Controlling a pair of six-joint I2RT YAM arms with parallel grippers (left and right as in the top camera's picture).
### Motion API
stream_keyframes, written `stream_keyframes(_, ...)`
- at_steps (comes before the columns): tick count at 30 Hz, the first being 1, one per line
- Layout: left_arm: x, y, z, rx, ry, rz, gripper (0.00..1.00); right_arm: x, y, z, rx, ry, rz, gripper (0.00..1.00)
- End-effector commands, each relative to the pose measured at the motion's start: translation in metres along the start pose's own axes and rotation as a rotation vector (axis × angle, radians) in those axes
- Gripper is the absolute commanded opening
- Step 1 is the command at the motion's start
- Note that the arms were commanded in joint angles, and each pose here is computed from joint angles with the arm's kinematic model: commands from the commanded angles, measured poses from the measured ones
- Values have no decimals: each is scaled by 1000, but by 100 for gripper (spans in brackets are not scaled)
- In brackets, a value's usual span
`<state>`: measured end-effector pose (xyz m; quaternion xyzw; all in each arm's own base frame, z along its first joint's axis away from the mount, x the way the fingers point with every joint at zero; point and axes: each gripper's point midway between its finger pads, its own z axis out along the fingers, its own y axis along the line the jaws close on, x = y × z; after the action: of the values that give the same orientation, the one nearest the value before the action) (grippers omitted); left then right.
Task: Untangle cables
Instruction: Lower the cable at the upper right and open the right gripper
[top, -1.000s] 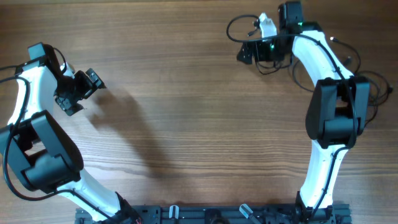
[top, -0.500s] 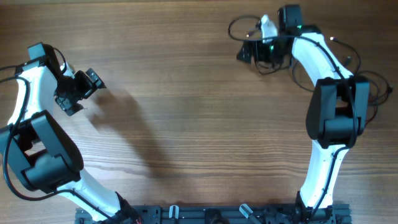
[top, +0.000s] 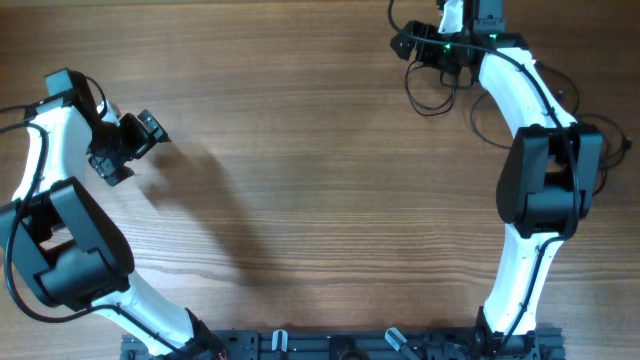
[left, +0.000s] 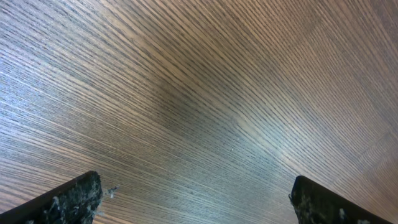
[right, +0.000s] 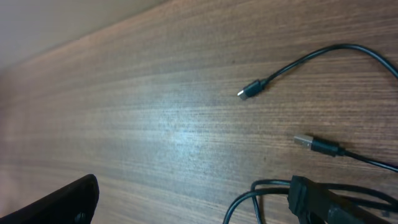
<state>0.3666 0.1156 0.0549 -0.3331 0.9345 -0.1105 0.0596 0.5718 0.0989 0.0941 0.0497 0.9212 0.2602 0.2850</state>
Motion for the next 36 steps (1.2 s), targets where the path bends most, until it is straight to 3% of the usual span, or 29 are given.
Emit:
stream_keyframes(1,-4,-1,-9,-1,-30,3,100,-3,-1,0,16,-28,45,100)
stream_keyframes(25,-4,-1,-9,-1,-30,3,100,59,-67,55,158,82,106,100)
stream_keyframes(29,-4,-1,-9,-1,-30,3,100,42,-36,30,32,71,105,100)
stream_keyframes(36,-4,-1,-9,-1,-30,3,100,27,-18,-20,72,61,-44,100)
